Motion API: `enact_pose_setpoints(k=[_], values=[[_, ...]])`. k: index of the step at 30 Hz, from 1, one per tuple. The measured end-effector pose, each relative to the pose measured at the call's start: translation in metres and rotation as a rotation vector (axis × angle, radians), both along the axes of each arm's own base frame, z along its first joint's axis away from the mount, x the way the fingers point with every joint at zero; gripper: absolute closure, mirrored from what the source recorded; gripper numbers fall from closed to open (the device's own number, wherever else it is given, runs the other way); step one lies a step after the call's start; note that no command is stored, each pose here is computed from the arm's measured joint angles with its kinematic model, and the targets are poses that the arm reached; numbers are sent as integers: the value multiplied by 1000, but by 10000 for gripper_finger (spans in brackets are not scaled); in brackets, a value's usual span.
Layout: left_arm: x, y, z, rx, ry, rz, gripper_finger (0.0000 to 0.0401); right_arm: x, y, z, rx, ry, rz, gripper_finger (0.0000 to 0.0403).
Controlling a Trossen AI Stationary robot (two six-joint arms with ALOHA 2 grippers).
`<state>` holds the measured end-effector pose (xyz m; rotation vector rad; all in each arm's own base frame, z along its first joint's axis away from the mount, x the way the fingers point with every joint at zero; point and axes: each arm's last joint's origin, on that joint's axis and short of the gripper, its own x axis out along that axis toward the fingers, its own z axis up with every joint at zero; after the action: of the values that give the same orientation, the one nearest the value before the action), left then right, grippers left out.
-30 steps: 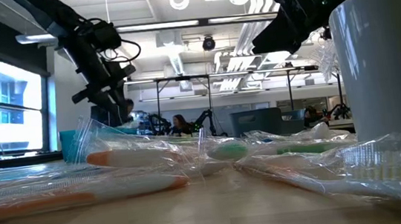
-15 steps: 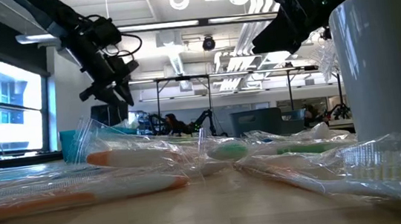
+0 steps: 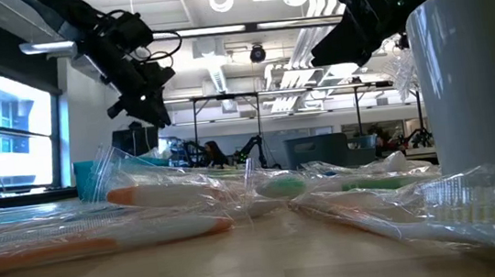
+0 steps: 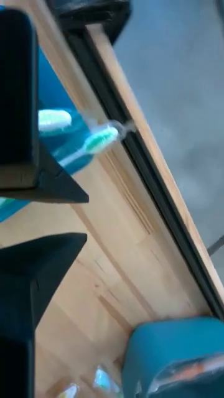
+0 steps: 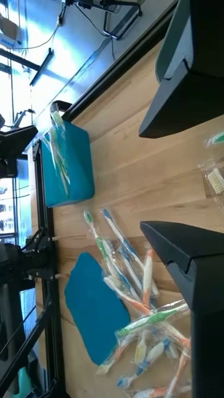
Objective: Pick & Place Toothbrushes
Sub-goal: Put the orange toothbrush into the dark gray bin
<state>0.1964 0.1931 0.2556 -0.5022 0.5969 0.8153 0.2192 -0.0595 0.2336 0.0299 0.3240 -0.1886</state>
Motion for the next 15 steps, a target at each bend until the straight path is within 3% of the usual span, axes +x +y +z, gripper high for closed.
enact_pose_setpoints(k=[9, 15], values=[[0, -13, 19, 96, -35, -72, 393, 0, 0, 0, -2, 0, 1, 179], [-14, -26, 19, 126, -65, -71, 396, 0, 0, 0, -2, 1, 1, 179]])
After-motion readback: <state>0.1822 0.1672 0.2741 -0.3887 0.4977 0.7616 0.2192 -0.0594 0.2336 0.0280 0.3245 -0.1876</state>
